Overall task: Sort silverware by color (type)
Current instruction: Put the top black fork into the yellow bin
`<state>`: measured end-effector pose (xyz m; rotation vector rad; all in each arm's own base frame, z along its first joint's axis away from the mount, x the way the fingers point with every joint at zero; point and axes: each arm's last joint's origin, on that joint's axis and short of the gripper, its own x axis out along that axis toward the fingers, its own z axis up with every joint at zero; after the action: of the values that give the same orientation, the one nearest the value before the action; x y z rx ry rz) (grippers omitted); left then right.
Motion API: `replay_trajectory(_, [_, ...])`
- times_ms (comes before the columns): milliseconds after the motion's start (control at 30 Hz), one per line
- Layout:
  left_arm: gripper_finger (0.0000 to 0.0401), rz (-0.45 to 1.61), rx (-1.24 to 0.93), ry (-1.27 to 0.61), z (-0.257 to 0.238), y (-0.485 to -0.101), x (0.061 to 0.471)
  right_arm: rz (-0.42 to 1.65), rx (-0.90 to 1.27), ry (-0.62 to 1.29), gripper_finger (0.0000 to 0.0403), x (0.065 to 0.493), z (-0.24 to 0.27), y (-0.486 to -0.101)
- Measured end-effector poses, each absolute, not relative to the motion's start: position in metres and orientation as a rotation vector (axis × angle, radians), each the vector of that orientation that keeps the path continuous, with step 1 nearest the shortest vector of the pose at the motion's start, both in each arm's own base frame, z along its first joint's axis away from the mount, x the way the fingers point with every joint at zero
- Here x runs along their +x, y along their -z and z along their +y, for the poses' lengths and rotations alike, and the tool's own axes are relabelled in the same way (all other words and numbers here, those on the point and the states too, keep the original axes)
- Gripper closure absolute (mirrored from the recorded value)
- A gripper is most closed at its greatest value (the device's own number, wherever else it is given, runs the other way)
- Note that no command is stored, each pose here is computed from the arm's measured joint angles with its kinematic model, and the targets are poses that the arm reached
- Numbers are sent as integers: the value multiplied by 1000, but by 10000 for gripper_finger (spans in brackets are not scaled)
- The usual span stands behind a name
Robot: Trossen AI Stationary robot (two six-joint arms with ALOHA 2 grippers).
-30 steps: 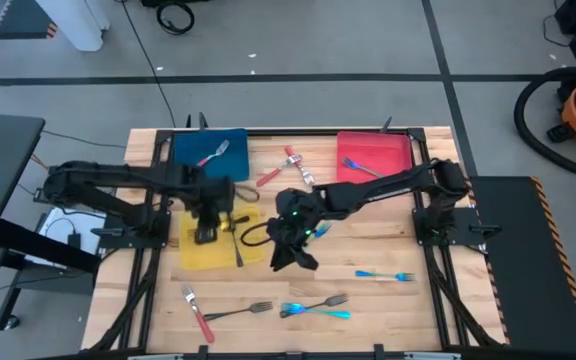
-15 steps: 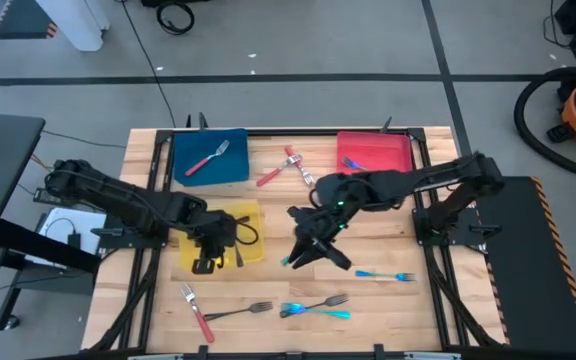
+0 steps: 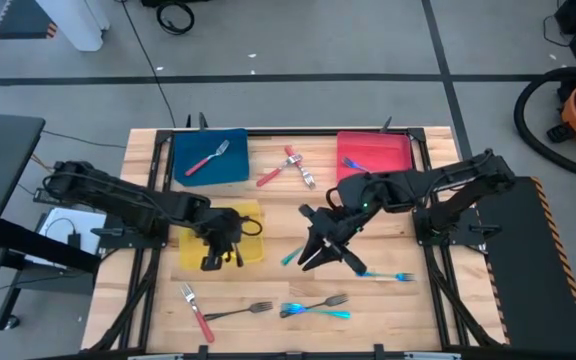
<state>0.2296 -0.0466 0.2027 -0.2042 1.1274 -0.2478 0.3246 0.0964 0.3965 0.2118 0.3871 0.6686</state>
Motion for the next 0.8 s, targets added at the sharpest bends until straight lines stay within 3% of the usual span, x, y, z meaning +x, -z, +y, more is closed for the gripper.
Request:
replay_trajectory(433, [324, 1167, -218, 251, -38, -176, 242, 400, 205, -673, 323, 326, 99, -393])
replay_trajectory(800, [324, 1171, -216, 124, -15, -164, 251, 425, 208, -675, 323, 325, 100, -391])
